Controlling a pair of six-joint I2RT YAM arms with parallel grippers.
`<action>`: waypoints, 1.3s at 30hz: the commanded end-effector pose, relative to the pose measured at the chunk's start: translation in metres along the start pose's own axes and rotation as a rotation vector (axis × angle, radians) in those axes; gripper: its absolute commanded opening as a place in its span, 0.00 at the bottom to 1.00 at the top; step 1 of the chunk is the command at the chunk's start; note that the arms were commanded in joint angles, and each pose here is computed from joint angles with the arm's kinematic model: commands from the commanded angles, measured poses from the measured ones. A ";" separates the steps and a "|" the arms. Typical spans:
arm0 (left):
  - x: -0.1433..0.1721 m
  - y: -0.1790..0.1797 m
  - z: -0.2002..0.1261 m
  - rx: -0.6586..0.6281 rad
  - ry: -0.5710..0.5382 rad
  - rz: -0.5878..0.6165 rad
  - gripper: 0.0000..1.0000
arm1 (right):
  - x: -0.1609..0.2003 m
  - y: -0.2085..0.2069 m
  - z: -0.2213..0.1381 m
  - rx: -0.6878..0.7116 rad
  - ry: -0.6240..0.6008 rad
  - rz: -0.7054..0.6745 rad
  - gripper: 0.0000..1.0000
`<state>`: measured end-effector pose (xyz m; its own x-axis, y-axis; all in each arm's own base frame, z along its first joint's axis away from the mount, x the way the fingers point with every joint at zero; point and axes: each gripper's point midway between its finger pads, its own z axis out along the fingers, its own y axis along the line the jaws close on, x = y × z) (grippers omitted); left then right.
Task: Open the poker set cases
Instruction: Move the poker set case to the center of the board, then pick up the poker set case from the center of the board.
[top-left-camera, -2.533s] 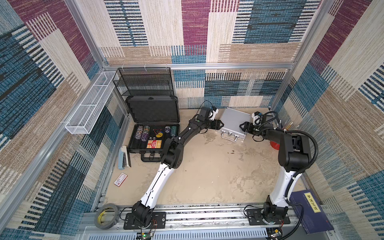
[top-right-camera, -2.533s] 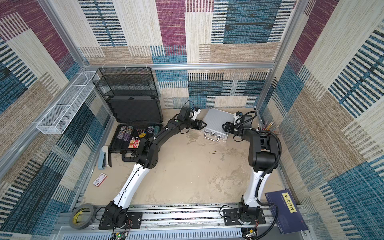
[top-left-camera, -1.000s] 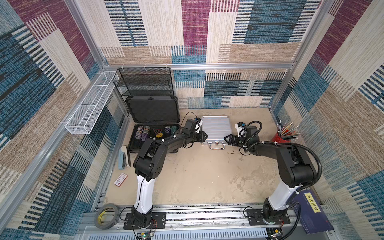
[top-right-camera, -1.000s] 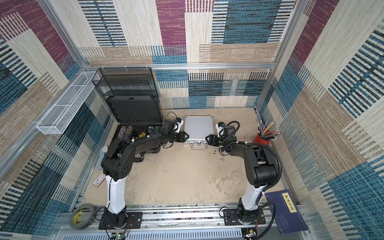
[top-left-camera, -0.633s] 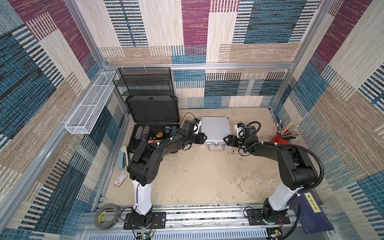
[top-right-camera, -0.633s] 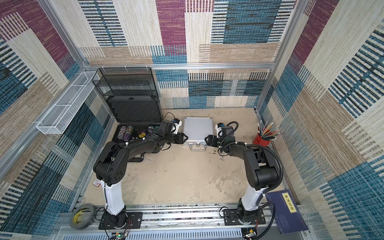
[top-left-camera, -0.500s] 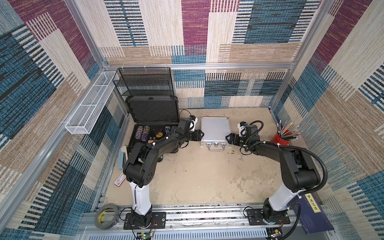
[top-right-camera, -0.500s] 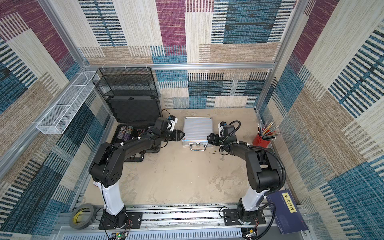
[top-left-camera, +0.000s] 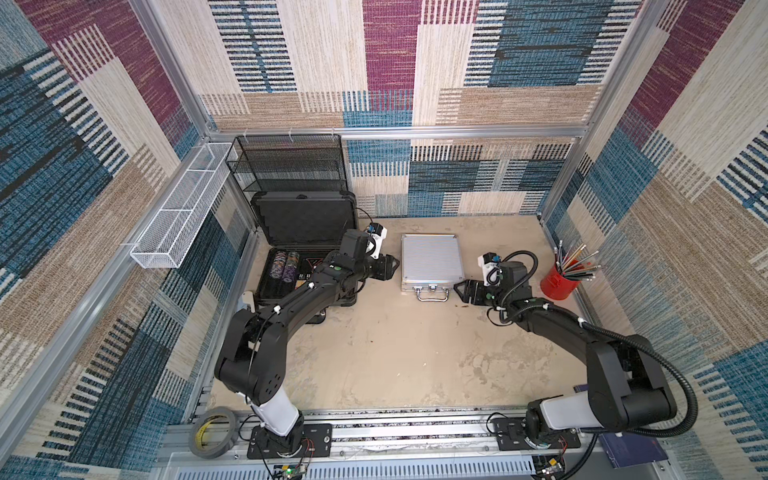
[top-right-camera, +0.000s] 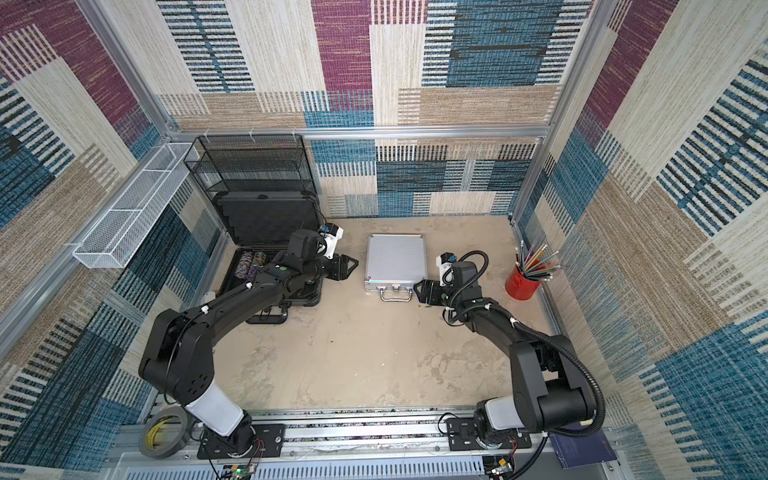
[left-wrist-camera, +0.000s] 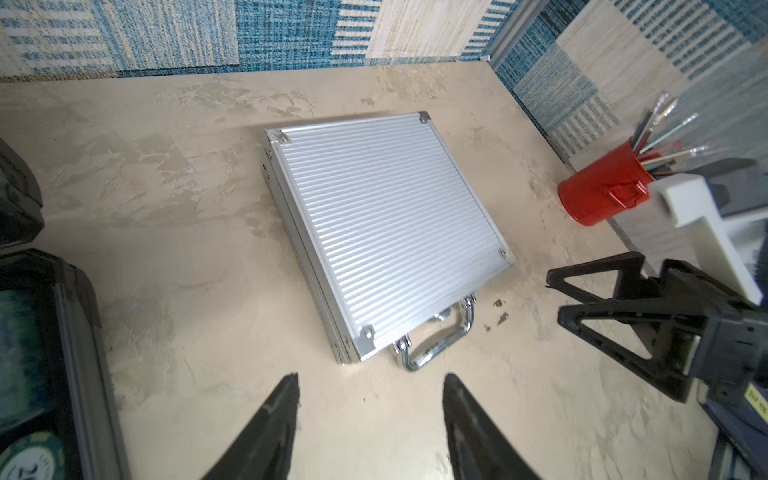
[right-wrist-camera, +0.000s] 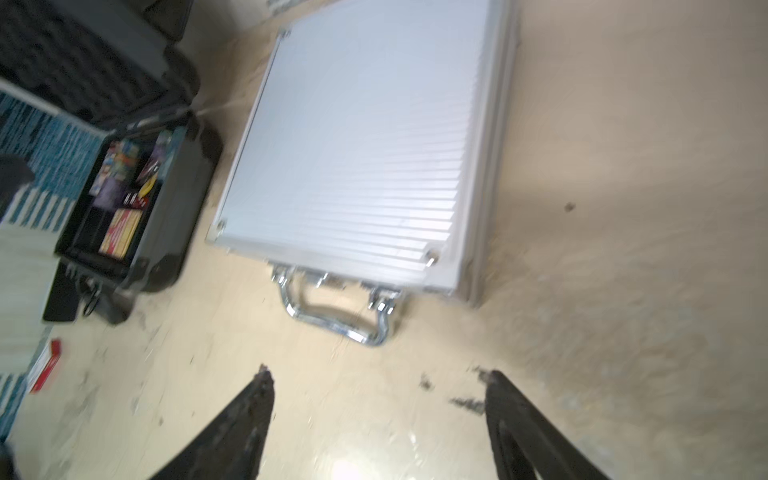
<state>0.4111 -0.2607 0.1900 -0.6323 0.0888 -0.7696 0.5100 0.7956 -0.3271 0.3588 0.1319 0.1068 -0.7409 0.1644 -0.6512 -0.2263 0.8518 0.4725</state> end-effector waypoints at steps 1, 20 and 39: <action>0.020 -0.007 -0.018 -0.002 0.052 0.105 0.58 | 0.010 0.024 -0.003 -0.122 -0.012 -0.002 0.79; 0.062 -0.025 -0.012 0.014 0.131 0.138 0.55 | 0.024 0.018 0.052 -0.169 0.040 0.032 0.77; 0.068 -0.017 -0.010 -0.023 0.138 0.142 0.52 | 0.024 0.024 0.074 -0.220 0.022 0.092 0.73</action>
<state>0.3525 -0.2632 0.1503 -0.6468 0.2563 -0.7183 0.5729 0.7850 -0.2358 0.3757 0.1893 0.0476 -0.7997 0.1937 -0.5683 -0.2724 0.7264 0.6310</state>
